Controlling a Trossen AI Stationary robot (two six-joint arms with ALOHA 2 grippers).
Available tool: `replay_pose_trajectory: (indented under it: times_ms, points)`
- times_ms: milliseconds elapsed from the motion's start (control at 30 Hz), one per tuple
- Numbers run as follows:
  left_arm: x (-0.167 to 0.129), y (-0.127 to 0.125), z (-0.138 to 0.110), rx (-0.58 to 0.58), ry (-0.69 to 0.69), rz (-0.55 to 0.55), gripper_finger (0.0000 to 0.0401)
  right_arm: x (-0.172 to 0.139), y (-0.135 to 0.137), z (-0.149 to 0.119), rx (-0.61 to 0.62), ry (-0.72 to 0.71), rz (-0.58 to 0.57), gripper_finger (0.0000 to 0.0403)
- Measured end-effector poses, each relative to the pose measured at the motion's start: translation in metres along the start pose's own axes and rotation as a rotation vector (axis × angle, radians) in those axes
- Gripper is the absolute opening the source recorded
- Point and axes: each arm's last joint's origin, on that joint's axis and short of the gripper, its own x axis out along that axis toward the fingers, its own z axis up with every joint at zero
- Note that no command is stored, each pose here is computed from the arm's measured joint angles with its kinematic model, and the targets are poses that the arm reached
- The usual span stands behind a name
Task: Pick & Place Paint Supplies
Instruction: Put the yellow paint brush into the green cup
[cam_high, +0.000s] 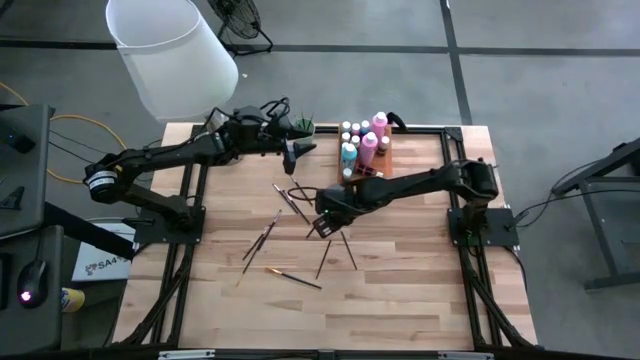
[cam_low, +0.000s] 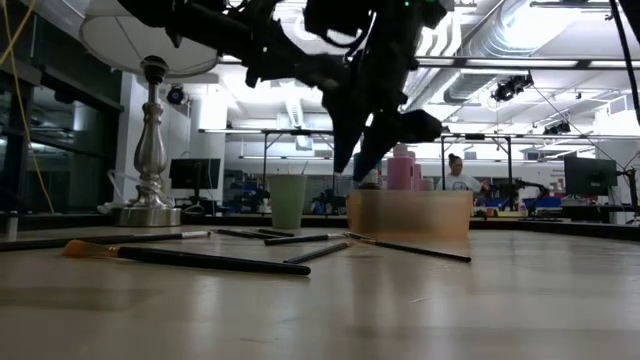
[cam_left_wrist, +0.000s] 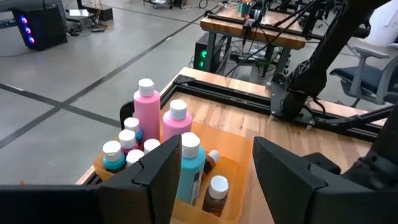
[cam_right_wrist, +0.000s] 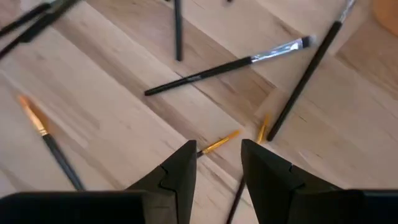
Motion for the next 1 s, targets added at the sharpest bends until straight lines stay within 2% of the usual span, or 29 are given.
replay_pose_trajectory:
  times_ms: [500,1000]
  points:
    - [0.000,0.000,-0.001,-0.002,0.009,0.002,0.0196,0.048,-0.012,0.000,-0.005,0.065,-0.129,0.0120]
    - [0.000,0.000,-0.001,-0.003,0.010,0.003,0.0196,0.049,-0.019,0.010,0.009,0.041,-0.154,0.0120]
